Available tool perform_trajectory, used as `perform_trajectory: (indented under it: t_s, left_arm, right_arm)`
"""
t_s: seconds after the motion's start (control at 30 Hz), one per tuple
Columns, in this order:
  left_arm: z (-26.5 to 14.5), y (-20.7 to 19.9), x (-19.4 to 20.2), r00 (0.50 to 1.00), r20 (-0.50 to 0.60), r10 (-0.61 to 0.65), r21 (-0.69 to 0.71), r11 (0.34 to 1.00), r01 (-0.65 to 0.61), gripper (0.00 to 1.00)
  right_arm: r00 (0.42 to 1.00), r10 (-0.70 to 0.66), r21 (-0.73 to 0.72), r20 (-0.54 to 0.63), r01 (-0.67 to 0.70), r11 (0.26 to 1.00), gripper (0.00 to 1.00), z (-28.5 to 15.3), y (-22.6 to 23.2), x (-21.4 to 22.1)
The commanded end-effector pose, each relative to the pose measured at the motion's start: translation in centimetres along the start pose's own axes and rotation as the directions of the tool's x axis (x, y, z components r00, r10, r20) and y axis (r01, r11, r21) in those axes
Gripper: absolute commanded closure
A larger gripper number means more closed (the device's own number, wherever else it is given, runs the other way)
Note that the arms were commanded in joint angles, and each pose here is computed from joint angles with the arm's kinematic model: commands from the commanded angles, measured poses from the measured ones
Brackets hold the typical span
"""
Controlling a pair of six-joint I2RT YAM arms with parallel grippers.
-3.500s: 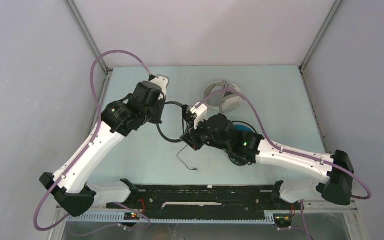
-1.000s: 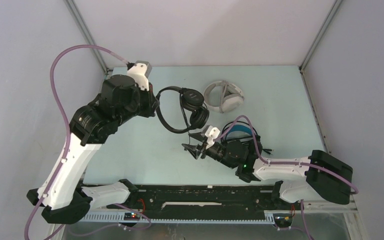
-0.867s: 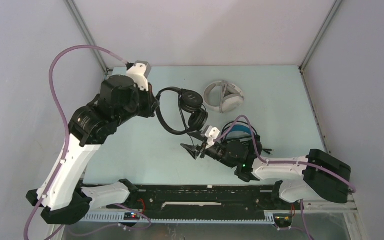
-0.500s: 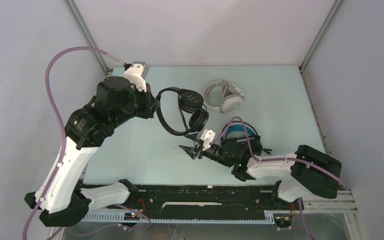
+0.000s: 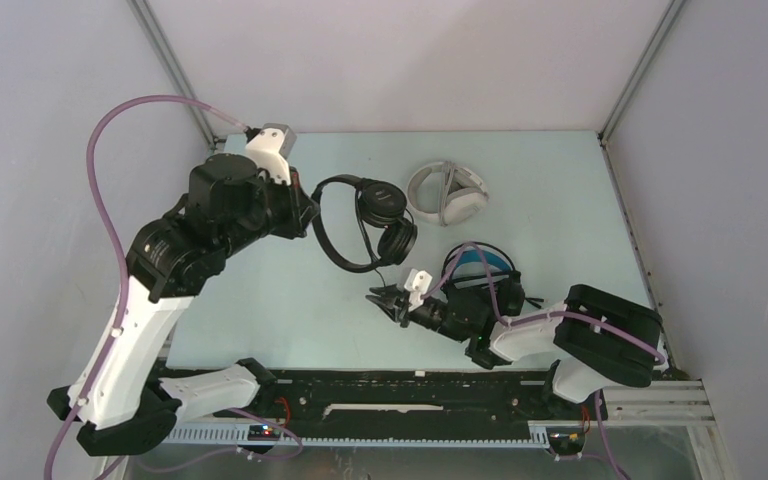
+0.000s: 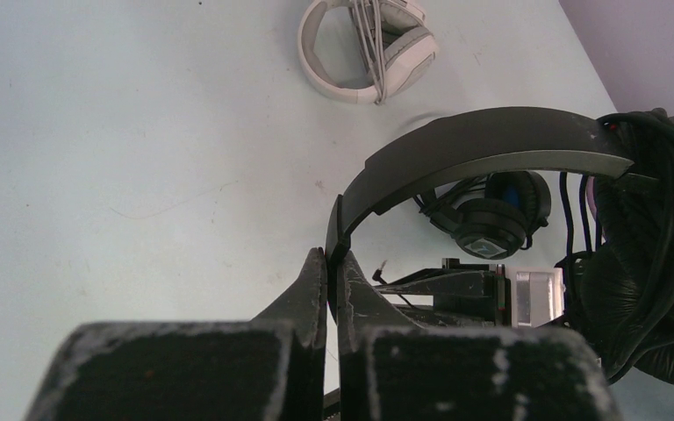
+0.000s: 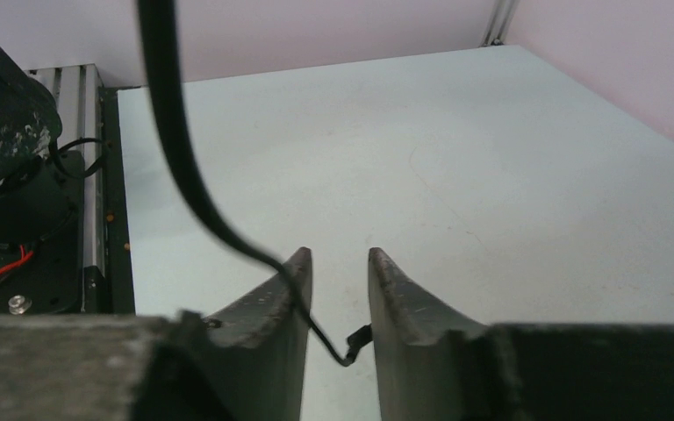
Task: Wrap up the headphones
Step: Wrap the headphones cable around the headphones.
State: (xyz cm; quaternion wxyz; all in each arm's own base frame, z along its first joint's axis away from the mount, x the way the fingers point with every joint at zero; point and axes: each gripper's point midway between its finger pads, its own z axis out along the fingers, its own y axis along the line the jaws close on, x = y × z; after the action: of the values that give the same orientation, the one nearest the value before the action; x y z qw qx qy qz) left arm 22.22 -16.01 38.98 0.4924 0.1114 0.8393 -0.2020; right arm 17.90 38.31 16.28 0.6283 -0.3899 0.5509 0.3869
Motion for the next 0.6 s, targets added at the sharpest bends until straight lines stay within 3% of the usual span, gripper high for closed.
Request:
perform_trajectory:
  t_s: [0.0, 0.07, 0.3, 0.57]
  left_arm:
    - [-2.4, -1.8, -4.1, 0.988, 0.147, -0.056, 0.097, 0.994, 0.042, 1.00]
    - [-2.6, -2.4, -4.1, 0.988, 0.146, -0.045, 0.134, 0.991, 0.025, 1.00]
    - [-3.3, -4.4, -2.6, 0.989, 0.119, 0.086, 0.272, 0.955, -0.116, 1.00]
    - [-3.4, -1.9, -2.2, 0.987, 0.103, 0.124, 0.147, 0.979, -0.138, 1.00]
  right_arm:
    - [0.995, -0.001, 0.025, 0.098, -0.001, 1.000, 0.86, -0.3, -0.5, -1.8]
    - [0.995, -0.005, 0.033, 0.096, 0.002, 0.999, 1.00, -0.5, -0.7, -1.7]
    - [0.997, 0.030, 0.088, 0.075, -0.036, 0.995, 1.00, -1.5, -3.2, -1.8]
    - [0.994, 0.102, 0.178, 0.045, -0.108, 0.978, 1.00, -3.6, -6.8, -2.3]
